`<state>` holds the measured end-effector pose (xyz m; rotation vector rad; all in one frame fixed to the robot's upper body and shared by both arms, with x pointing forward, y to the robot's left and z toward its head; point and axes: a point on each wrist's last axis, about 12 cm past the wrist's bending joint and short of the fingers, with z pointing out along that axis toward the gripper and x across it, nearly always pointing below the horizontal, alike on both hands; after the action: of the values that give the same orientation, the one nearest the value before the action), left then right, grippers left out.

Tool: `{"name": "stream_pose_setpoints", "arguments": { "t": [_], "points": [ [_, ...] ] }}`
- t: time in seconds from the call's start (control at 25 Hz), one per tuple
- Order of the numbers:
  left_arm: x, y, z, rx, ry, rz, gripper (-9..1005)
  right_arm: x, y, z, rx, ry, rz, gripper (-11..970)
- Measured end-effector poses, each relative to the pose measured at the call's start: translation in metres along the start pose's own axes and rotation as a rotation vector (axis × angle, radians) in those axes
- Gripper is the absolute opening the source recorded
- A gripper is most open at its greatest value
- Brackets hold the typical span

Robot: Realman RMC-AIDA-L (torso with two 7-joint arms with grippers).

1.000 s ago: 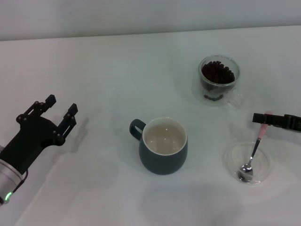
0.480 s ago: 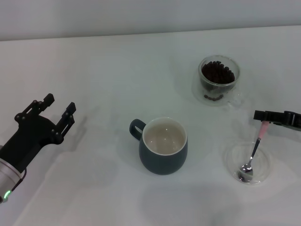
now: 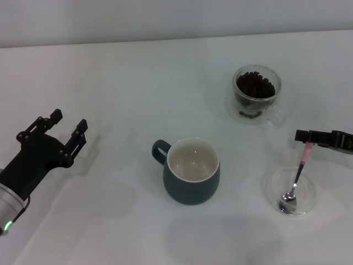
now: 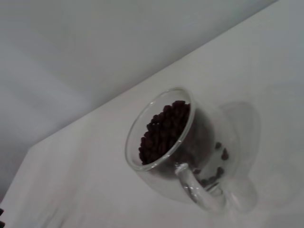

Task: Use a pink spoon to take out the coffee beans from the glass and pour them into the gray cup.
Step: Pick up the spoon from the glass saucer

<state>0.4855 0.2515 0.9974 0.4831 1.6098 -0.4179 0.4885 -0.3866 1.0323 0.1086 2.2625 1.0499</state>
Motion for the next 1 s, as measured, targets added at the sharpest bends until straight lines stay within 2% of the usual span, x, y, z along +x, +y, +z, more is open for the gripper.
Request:
{"name": "stream_pose_setpoints", "arguments": {
  "t": [0.88,1.0],
  "points": [
    [-0.0015,0.0011,0.0016,0.001,-0.004,0.003,575,-0.0007,0.0017,0.0051,-0.001,0.009,-0.006,450],
    [-0.0015,0.0015,0.0014,0.001,-0.004,0.004,574,-0.0011,0.0022,0.0062,-0.001,0.009,-0.008,401]
  ]
}}
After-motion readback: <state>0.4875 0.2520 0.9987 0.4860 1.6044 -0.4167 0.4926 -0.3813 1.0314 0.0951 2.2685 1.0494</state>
